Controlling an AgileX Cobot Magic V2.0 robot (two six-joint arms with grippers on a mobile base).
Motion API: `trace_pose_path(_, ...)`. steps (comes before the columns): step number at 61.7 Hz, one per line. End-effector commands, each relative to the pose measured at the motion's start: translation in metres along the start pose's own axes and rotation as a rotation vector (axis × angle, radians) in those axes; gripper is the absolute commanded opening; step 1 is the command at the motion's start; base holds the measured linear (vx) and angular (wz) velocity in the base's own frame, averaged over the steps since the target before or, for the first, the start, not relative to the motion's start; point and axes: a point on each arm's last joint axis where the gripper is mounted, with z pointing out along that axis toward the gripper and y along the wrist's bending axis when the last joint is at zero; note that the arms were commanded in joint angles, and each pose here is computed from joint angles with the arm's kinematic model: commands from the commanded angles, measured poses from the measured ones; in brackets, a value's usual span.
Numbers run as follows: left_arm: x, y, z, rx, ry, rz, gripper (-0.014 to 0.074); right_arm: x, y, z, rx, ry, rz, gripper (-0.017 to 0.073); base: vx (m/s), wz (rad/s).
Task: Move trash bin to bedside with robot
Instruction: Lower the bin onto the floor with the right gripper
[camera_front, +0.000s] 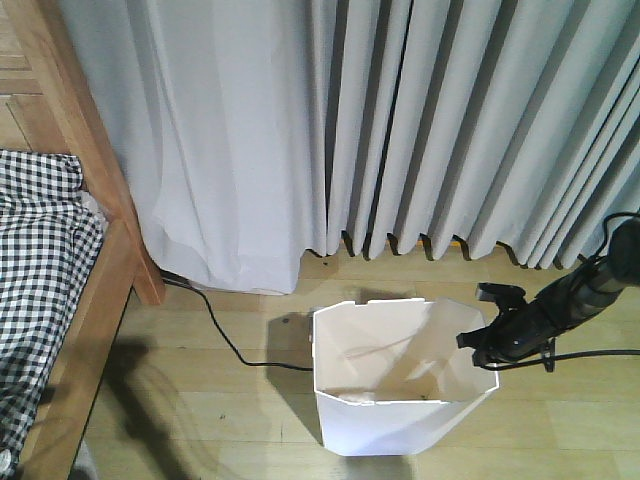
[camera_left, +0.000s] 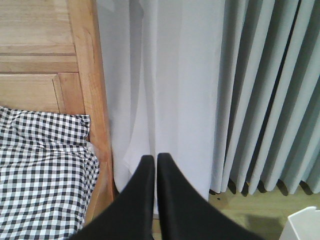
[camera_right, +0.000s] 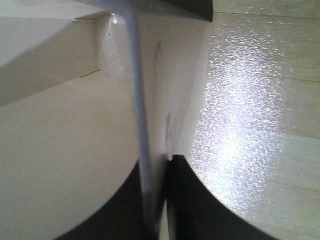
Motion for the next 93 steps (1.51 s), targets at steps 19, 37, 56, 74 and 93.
trace_pose_path(19,-0.001,0.000,0.000,0.004,-0.065,-0.007,-0.0006,-0.028,0.006,0.004,-0.154,-0.018,0.035,0.0035,0.00,0.00)
trace_pose_path(37,-0.001,0.000,0.000,0.004,-0.065,-0.007,-0.0006,-0.022,0.001,0.025,-0.158,-0.001,0.069,0.0088,0.00,0.00)
trace_pose_path(56,-0.001,0.000,0.000,0.004,-0.065,-0.007,-0.0006,-0.016,0.001,0.040,-0.135,0.020,0.050,0.0214,0.00,0.00)
trace_pose_path(74,-0.001,0.000,0.000,0.004,-0.065,-0.007,-0.0006,-0.029,0.012,0.040,-0.112,0.000,0.001,0.0330,0.00,0.00)
trace_pose_path(93,-0.001,0.000,0.000,0.004,-0.065,-0.007,-0.0006,-0.030,0.008,0.040,-0.064,0.002,-0.026,0.0431,0.00,0.00)
